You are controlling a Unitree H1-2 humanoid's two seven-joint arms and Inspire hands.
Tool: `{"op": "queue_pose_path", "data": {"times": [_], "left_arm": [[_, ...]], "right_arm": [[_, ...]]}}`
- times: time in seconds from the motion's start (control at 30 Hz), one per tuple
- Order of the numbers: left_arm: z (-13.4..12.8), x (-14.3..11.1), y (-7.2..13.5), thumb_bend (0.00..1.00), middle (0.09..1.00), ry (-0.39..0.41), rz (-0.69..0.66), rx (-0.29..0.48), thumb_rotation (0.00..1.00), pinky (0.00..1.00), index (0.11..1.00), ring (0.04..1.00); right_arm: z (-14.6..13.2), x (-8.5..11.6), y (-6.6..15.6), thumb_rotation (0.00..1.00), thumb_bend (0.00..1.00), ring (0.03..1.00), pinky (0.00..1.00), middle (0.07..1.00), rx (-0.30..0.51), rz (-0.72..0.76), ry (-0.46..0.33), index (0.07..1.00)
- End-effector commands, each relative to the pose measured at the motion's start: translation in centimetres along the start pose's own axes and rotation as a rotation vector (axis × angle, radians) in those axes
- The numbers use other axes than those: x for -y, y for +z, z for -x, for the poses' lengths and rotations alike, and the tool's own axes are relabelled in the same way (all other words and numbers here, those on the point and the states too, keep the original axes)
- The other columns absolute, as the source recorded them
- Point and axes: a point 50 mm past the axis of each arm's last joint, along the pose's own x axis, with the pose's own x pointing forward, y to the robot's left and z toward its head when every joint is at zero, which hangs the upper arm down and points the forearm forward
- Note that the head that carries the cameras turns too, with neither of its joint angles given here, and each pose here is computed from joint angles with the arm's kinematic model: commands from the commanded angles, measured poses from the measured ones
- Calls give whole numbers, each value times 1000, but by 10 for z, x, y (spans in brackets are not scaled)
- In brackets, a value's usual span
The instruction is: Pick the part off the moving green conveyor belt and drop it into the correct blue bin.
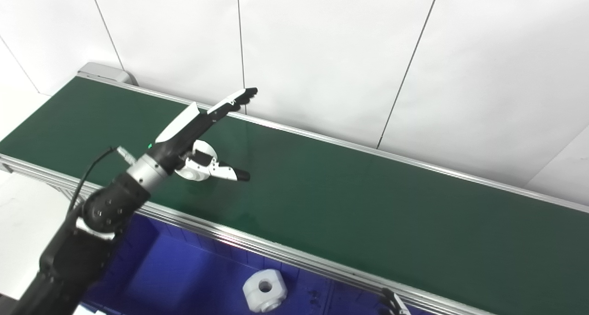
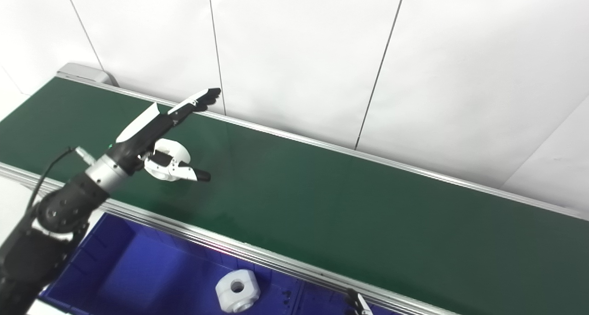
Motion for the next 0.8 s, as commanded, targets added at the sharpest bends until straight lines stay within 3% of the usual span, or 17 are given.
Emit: {"op": "queue_pose_path", "data": {"times": [0.0, 0.1, 0.2, 0.3, 0.4, 0.53, 0.63, 0.77], "left_arm": [[-13, -29, 0, 703, 978, 16, -85, 20, 271, 900, 978, 948], [-18, -37, -13, 732, 979, -8, -119, -21, 203, 864, 974, 943], [-21, -39, -24, 748, 979, -30, -163, -70, 136, 861, 972, 942], [-20, -39, -33, 774, 973, -55, -217, -131, 118, 851, 973, 931], [-18, -37, -41, 832, 964, -92, -283, -199, 163, 830, 980, 916], [-17, -35, -47, 860, 966, -139, -344, -225, 170, 879, 988, 935], [-16, -31, -52, 892, 977, -179, -378, -225, 123, 942, 994, 950], [-14, -23, -59, 929, 972, -215, -371, -231, 76, 949, 992, 954]], "right_arm": [[-3, 1, 11, 181, 822, 848, 764, 891, 90, -22, -26, 927], [-3, 1, 11, 175, 824, 821, 715, 881, 96, -28, -30, 923], [-4, 1, 11, 179, 820, 833, 735, 885, 102, -27, -28, 923], [-3, 1, 10, 164, 815, 844, 753, 889, 117, -27, -27, 923], [-3, 2, 10, 174, 813, 856, 780, 893, 113, -24, -26, 925], [-3, 2, 10, 173, 813, 859, 783, 895, 113, -25, -25, 926], [-3, 3, 10, 167, 814, 856, 773, 894, 113, -28, -28, 925], [-3, 3, 10, 174, 816, 857, 777, 894, 112, -23, -34, 922]]}}
